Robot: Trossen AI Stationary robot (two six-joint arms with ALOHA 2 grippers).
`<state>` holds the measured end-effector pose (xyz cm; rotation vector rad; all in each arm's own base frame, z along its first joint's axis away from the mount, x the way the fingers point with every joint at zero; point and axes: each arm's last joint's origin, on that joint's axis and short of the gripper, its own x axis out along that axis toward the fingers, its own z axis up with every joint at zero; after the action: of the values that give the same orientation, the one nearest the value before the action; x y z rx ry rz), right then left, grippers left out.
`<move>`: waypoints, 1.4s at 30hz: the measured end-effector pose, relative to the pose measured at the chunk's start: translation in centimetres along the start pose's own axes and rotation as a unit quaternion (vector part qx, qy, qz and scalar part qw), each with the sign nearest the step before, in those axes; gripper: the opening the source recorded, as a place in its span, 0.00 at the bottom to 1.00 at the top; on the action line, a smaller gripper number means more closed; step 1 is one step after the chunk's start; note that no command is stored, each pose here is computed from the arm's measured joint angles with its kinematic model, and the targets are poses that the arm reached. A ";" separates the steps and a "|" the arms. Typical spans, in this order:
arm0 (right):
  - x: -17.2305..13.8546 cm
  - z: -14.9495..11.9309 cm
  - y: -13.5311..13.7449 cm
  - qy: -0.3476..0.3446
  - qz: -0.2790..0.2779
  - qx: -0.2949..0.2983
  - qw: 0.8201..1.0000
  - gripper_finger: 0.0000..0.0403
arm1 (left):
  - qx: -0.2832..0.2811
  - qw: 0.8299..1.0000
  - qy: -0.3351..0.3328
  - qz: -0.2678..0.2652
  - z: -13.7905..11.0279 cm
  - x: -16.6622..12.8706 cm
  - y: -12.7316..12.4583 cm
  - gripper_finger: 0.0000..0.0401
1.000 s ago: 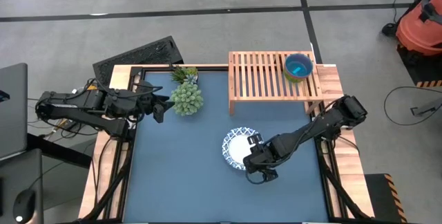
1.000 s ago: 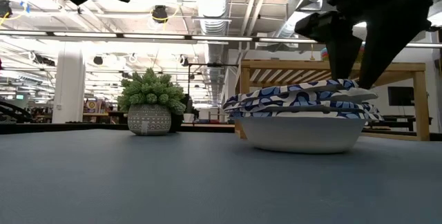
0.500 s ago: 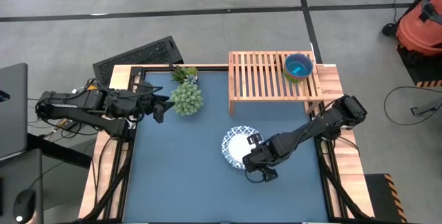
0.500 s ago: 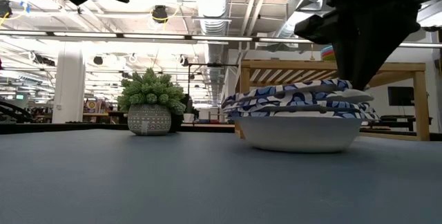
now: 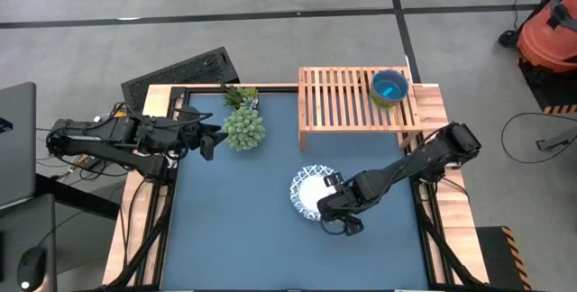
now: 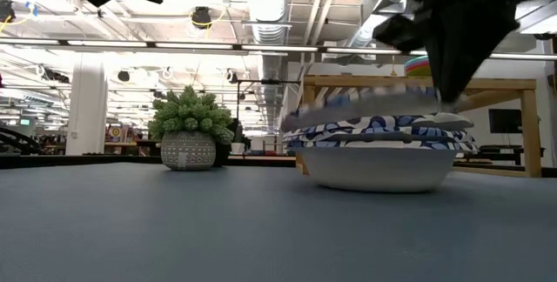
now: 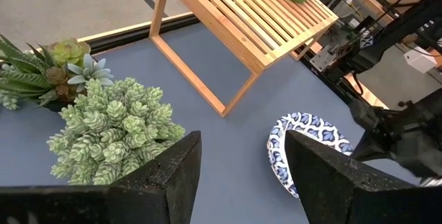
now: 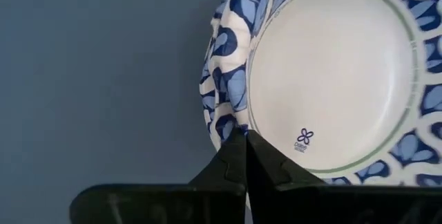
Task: Place and stack bowls onto a shelf
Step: Put the blue bowl on the shelf
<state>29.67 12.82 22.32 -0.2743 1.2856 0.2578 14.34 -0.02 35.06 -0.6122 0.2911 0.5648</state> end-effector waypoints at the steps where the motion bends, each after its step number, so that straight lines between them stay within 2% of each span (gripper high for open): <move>1: -0.5 -0.1 -0.1 -0.008 0.001 0.003 1.000 0.04 | 0.000 1.000 0.000 0.000 0.0 0.0 0.0 0.49; 9: -6.3 -0.7 -1.2 -0.127 0.022 0.054 0.990 0.04 | 0.009 1.000 -0.001 -0.001 0.0 0.0 0.0 0.49; 12: -8.7 -1.0 -1.6 -0.190 0.032 0.068 0.979 0.04 | 0.009 1.000 -0.005 0.003 0.0 0.0 0.0 0.49; 16: -11.9 -1.5 -2.6 -0.280 0.032 0.090 0.955 0.04 | 0.009 1.000 -0.009 0.008 0.1 0.0 0.0 0.49; 20: -14.7 -2.2 -3.9 -0.357 -0.009 0.104 0.928 0.04 | 0.009 1.000 -0.010 0.009 0.1 0.0 0.0 0.49; 23: -16.2 -3.1 -4.8 -0.386 -0.057 0.103 0.915 0.04 | 0.009 1.000 -0.010 0.009 0.1 0.0 0.0 0.49; 26: -17.2 -4.0 -6.1 -0.390 -0.120 0.115 0.906 0.04 | 0.009 1.000 -0.010 0.009 0.1 0.0 0.0 0.49; 30: -17.4 -5.2 -8.3 -0.362 -0.186 0.139 0.903 0.04 | 0.009 1.000 -0.010 0.009 0.1 0.0 0.0 0.49; 36: -17.1 -6.8 -11.7 -0.307 -0.239 0.176 0.904 0.04 | 0.010 1.000 -0.010 0.009 0.1 0.0 0.0 0.49; 42: -16.1 -8.3 -14.6 -0.239 -0.265 0.217 0.909 0.04 | 0.010 1.000 -0.010 0.009 0.1 0.0 0.0 0.49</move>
<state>22.93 -4.34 36.49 -0.1539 0.7134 -0.4085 14.31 0.05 35.10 -0.5844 0.2837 0.5840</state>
